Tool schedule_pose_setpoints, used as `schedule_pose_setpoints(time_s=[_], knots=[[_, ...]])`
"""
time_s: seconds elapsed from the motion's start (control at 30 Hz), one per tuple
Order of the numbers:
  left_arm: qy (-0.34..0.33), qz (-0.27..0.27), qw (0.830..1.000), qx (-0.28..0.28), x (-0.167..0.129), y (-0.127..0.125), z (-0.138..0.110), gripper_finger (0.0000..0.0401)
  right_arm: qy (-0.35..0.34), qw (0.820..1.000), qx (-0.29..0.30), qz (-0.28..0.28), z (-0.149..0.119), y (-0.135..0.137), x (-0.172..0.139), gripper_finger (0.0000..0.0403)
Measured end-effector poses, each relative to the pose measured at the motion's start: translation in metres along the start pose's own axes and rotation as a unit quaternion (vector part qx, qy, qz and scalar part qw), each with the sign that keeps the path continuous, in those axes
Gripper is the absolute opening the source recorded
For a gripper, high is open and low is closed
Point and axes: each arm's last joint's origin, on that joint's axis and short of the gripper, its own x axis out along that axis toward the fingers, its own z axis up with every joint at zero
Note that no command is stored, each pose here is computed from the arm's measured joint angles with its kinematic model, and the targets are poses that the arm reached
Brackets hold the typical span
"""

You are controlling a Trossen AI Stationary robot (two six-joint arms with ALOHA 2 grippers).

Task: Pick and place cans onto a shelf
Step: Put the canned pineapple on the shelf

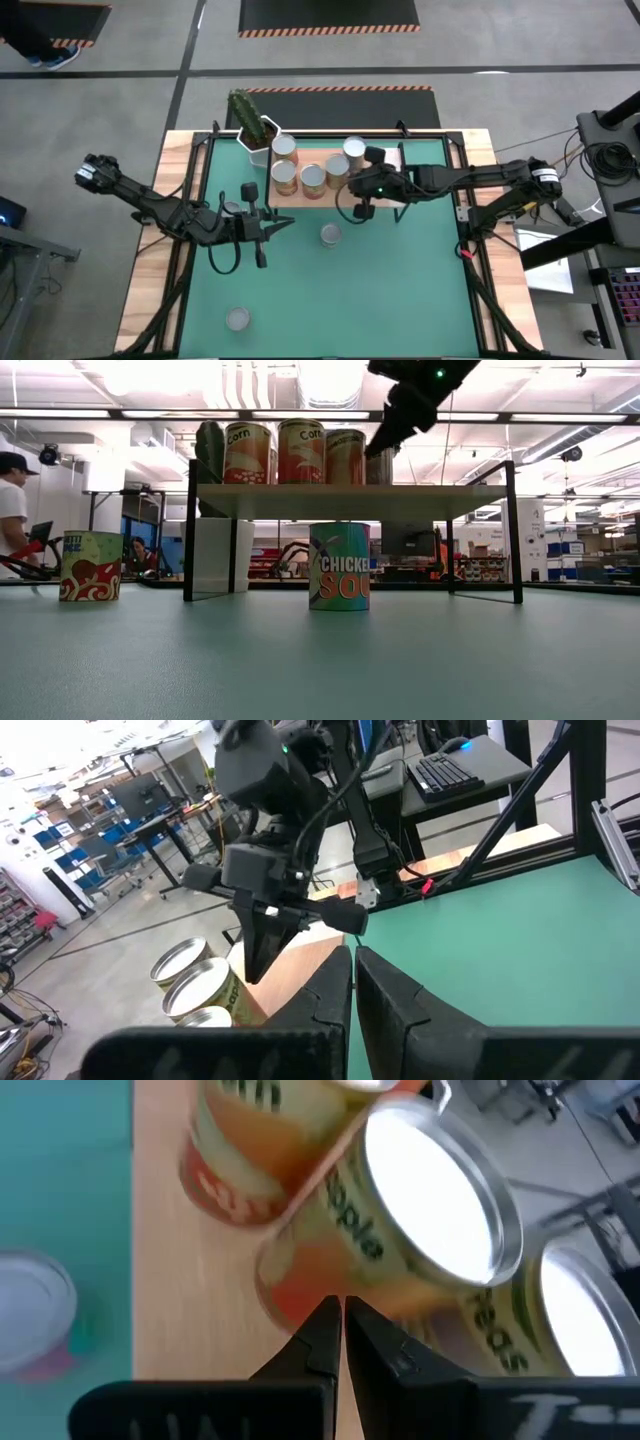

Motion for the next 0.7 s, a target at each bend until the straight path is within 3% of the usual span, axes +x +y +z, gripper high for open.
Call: schedule_pose_setpoints(time_s=[0.23,0.43,0.7], knots=[[0.0,0.0,1.0,0.0,0.0,0.0,0.0,0.0,-0.018,1.0,0.001,0.005,0.003,0.0,0.001,0.0008],[0.0,0.0,1.0,-0.006,0.0,0.0,0.0,0.0,-0.01,1.0,0.018,0.018,-0.001,0.001,-0.018,0.0008],[-0.014,0.005,0.999,-0.044,0.0,0.001,0.003,0.0,-0.078,0.995,0.032,0.046,-0.027,0.025,-0.041,0.0008]])
